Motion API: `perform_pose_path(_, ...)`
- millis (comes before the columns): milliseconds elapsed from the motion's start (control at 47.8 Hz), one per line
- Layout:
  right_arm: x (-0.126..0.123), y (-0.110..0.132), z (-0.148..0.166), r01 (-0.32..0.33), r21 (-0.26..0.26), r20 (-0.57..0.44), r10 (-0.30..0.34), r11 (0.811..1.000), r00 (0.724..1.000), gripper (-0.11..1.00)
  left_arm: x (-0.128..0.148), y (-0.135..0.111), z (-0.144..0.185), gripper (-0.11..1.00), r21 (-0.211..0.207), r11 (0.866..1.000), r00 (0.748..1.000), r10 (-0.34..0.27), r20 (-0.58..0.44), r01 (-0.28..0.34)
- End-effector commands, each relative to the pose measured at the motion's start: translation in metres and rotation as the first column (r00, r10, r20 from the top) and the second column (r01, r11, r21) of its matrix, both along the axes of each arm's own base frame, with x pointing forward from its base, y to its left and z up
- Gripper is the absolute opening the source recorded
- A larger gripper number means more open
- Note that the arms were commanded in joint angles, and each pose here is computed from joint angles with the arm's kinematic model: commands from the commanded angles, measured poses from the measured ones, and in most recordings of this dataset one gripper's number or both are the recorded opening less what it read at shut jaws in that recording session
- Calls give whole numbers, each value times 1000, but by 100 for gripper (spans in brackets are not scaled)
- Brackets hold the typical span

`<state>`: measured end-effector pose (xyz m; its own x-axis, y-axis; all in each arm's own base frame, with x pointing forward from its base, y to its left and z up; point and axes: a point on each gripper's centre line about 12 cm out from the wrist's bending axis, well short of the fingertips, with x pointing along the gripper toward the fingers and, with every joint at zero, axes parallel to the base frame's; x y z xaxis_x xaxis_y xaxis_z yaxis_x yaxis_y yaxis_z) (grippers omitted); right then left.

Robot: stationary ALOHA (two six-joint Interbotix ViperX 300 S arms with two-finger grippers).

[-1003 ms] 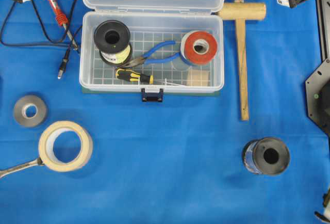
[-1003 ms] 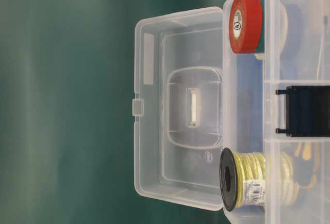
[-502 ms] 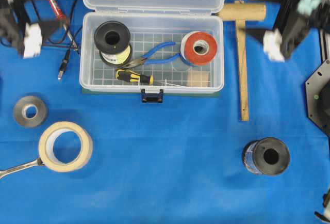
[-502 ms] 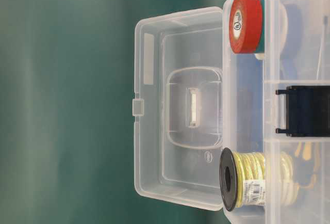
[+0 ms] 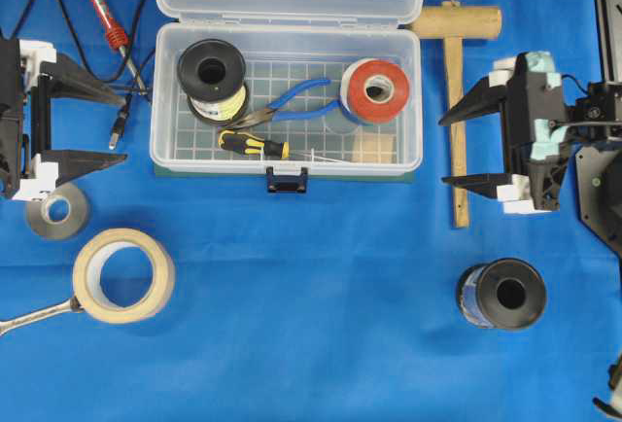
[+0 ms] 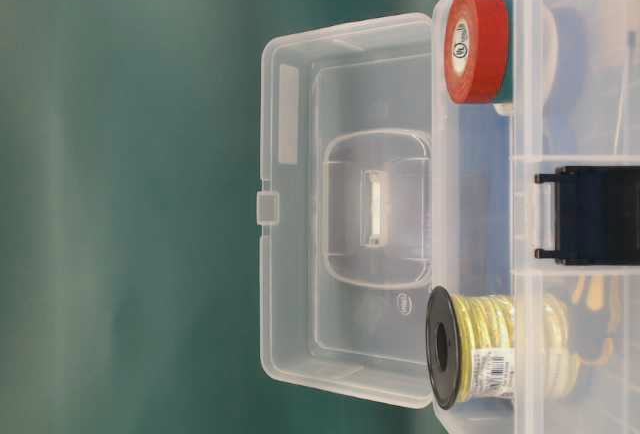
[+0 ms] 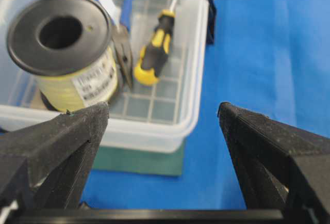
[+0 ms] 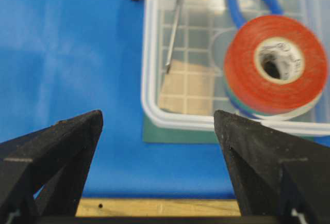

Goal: Open the tool box with both arms.

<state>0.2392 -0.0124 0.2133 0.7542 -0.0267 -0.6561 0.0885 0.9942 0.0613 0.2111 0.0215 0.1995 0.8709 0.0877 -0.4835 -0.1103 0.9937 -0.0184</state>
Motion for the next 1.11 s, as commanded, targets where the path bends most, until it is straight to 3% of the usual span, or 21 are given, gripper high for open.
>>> perform_pose_path(0, 5, 1, 7, -2, 0, 22, 2, 1000, 1000, 85, 2, 0, 5, 90, 6, 1000, 1000, -5, 15, 5)
perform_pose_path(209, -9, 2, 15, -7, 1, 46, 7, 1000, 999, 85, -9, -8, 13, 90, 6, 999, 999, -35, 39, 35)
perform_pose_path(460, -47, 5, 17, -7, 4, 98, 7, 1000, 995, 85, -34, -13, 9, 90, 11, 998, 995, -54, 88, 54)
perform_pose_path(606, -64, 6, 10, 12, 31, 131, -16, 999, 991, 85, -43, -14, 9, 90, 15, 998, 991, -56, 120, 55)
perform_pose_path(732, -66, 6, 8, 22, 47, 149, -29, 999, 988, 85, -48, -14, 6, 90, 15, 998, 990, -57, 126, 55)
perform_pose_path(1087, -60, 5, -13, 32, 54, 82, -37, 998, 996, 84, -49, -14, 2, 90, 15, 998, 990, -55, 128, 53)
